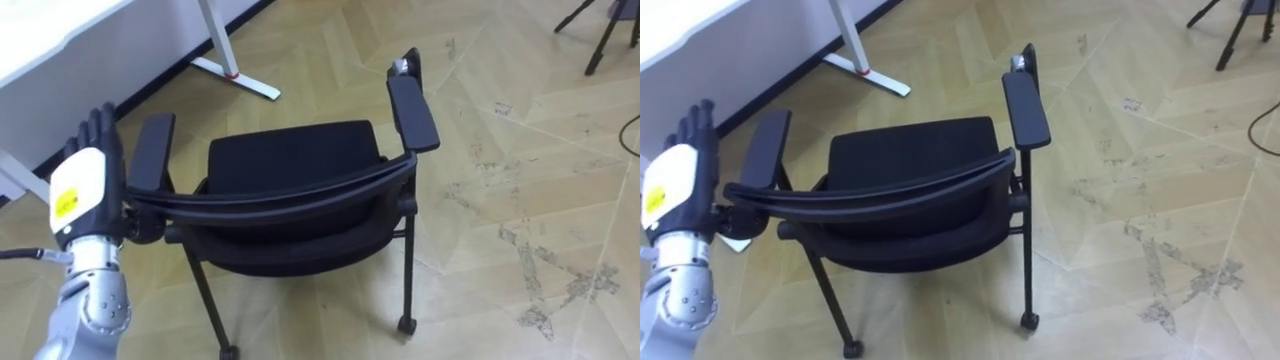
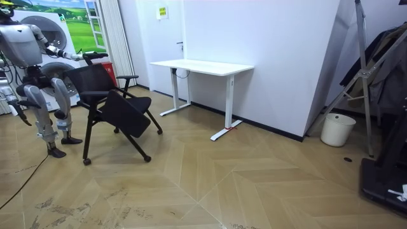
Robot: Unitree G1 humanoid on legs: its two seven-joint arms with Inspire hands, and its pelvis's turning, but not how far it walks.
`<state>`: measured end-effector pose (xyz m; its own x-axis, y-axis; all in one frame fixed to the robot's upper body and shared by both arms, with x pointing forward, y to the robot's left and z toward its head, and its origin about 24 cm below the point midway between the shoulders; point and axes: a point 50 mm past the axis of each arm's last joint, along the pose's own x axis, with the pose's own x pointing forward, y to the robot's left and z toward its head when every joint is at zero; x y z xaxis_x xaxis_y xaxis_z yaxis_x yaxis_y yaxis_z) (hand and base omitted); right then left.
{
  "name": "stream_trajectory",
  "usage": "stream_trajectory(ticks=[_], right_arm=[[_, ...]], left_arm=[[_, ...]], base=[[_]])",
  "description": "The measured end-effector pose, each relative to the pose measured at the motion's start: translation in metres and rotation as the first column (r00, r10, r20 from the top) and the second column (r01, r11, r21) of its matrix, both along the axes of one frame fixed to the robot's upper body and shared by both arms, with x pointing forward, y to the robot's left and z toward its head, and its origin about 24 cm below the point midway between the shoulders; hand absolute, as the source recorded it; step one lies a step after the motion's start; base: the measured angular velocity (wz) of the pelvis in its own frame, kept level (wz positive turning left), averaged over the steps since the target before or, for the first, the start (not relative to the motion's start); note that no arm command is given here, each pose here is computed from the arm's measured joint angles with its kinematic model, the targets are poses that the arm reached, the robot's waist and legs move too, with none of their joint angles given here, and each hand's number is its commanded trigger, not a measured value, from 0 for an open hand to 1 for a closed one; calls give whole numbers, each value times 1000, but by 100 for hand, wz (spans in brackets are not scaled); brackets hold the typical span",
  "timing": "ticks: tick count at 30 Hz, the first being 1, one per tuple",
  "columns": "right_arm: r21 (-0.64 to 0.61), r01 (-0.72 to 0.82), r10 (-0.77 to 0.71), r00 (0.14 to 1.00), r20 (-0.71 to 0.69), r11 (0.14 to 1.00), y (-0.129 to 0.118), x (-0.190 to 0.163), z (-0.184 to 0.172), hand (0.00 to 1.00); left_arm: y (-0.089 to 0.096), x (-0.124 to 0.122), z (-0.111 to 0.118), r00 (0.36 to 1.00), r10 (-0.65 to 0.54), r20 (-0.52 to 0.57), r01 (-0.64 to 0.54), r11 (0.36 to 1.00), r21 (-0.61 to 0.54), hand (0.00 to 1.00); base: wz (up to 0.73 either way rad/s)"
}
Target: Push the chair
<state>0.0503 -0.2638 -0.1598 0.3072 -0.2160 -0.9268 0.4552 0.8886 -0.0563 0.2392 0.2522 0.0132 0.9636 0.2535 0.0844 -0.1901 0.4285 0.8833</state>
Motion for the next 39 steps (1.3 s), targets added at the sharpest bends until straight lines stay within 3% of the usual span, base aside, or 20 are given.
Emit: stream_trajectory(ticks=[5,11,24,39], right_arm=[[-3,-2,2,1000,2,1000,-1,1,0,0],[-12,-39,40,999,10,999,-7,7,3,0],[-35,-37,37,999,-2,999,-15,3,5,0],[-51,-72,71,997,-15,996,-14,5,5,0]], left_arm=[[-2,1,1,1000,-17,-7,17,1000,12,0],[-17,1,-7,991,-110,-78,112,993,23,0],[-22,2,-8,969,-176,-174,180,984,7,0],[-21,3,-12,961,-175,-214,175,984,-18,0]], base=[[0],[0],[-5],[0]])
